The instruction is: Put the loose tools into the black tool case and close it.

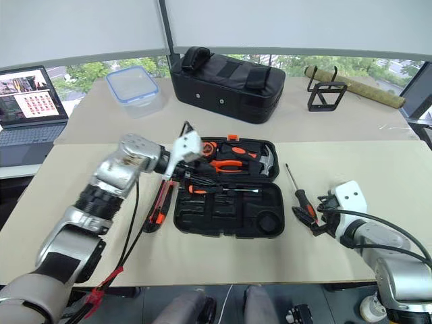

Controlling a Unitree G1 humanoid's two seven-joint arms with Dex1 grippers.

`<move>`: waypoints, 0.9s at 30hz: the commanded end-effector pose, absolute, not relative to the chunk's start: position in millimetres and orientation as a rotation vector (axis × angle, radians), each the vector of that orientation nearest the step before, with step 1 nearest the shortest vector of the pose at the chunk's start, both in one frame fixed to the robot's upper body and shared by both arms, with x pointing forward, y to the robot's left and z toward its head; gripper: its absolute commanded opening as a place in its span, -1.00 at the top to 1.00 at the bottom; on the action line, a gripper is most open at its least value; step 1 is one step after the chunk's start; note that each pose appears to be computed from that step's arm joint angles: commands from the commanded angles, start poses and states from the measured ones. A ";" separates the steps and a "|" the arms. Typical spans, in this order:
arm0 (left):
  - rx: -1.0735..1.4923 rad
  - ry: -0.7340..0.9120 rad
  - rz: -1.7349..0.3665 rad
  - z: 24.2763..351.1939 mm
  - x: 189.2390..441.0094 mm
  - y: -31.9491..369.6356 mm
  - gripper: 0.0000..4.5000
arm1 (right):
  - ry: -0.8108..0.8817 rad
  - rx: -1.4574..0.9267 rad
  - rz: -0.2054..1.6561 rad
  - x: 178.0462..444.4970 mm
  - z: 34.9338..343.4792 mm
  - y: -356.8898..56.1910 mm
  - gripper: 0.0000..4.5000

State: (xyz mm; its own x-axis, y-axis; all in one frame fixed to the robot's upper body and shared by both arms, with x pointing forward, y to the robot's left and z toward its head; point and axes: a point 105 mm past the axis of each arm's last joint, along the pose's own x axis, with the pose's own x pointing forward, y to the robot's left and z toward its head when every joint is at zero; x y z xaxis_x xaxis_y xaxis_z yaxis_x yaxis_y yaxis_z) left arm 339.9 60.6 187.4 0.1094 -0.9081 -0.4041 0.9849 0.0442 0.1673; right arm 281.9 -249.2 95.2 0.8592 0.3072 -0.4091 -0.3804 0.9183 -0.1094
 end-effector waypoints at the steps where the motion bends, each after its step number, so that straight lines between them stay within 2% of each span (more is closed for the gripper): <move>1: 0.371 0.087 -1.548 218.4 314.6 72.3 -0.67 | 0.386 -0.184 0.332 288.6 94.6 -252.1 -0.78; 2: 0.358 0.073 -1.565 221.3 308.3 77.3 -0.85 | 0.389 -0.174 0.339 288.5 92.5 -250.7 -0.68; 3: 0.351 0.062 -1.579 223.2 302.9 81.5 -0.87 | 0.391 -0.167 0.347 288.1 91.0 -249.1 -0.51; 7: 0.328 0.114 -1.602 220.5 287.6 97.0 -0.87 | 0.378 -0.147 0.363 285.4 93.9 -245.7 0.10; 10: 0.321 0.153 -1.631 219.9 275.5 106.1 -0.87 | 0.329 -0.125 0.332 289.0 111.6 -254.4 0.50; 13: 0.319 0.193 -1.645 219.4 267.4 112.7 -0.87 | 0.248 -0.127 0.377 293.4 136.7 -254.3 0.53; 15: 0.334 0.238 -1.654 215.9 261.5 119.3 -0.87 | 0.157 -0.187 0.570 289.4 163.6 -232.4 0.53; 17: 0.359 0.266 -1.658 211.8 258.0 123.7 -0.87 | 0.118 -0.239 0.718 283.6 176.8 -215.9 0.53; 23: 0.411 0.283 -1.628 205.4 260.9 127.2 -0.87 | 0.145 -0.462 1.070 292.3 176.2 -174.0 0.53; 27: 0.424 0.286 -1.618 204.8 261.8 128.3 -0.87 | 0.146 -0.630 1.187 300.6 162.6 -158.4 0.53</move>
